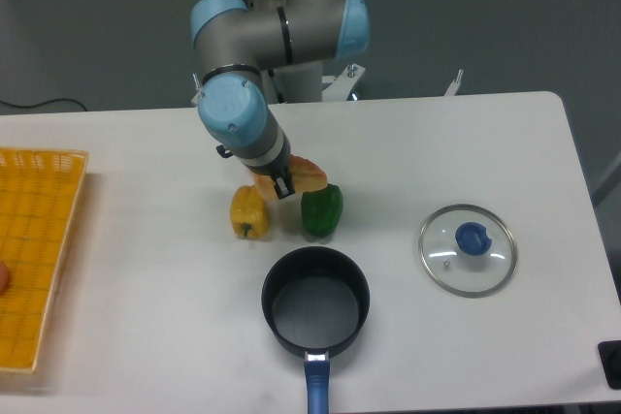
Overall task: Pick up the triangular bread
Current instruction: 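Lift the bread and carry it toward the glass lid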
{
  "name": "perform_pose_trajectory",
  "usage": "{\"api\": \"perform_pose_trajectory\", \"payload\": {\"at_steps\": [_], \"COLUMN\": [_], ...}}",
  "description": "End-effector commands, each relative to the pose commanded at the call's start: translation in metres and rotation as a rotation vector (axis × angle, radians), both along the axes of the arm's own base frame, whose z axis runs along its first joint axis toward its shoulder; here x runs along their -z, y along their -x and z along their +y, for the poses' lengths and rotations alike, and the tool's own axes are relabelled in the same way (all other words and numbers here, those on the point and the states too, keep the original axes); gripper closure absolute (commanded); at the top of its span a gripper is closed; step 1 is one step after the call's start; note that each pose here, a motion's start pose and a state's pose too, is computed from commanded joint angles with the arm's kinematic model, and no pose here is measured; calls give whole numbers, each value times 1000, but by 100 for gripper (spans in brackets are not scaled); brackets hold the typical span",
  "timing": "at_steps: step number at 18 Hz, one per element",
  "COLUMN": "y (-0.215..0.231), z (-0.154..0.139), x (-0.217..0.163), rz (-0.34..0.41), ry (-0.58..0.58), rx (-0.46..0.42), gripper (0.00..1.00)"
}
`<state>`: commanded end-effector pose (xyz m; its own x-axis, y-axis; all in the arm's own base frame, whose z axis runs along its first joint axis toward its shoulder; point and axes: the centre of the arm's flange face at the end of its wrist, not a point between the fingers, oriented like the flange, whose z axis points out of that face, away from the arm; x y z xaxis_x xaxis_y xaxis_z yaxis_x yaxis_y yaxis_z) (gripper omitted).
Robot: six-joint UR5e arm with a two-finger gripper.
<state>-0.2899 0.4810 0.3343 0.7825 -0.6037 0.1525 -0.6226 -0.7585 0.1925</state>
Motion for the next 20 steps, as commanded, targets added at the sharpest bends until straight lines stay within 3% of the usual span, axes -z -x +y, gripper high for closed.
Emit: {"api": "perform_pose_trajectory", "payload": {"at_steps": [3, 11, 20], "y": [30, 96, 128], "z": [-6, -42, -70], "x": [-22, -42, -45], "rz": [-3, -9, -34], "ry": [-69, -122, -161], "rx": [-57, -61, -66], "gripper": [78, 78, 78]}}
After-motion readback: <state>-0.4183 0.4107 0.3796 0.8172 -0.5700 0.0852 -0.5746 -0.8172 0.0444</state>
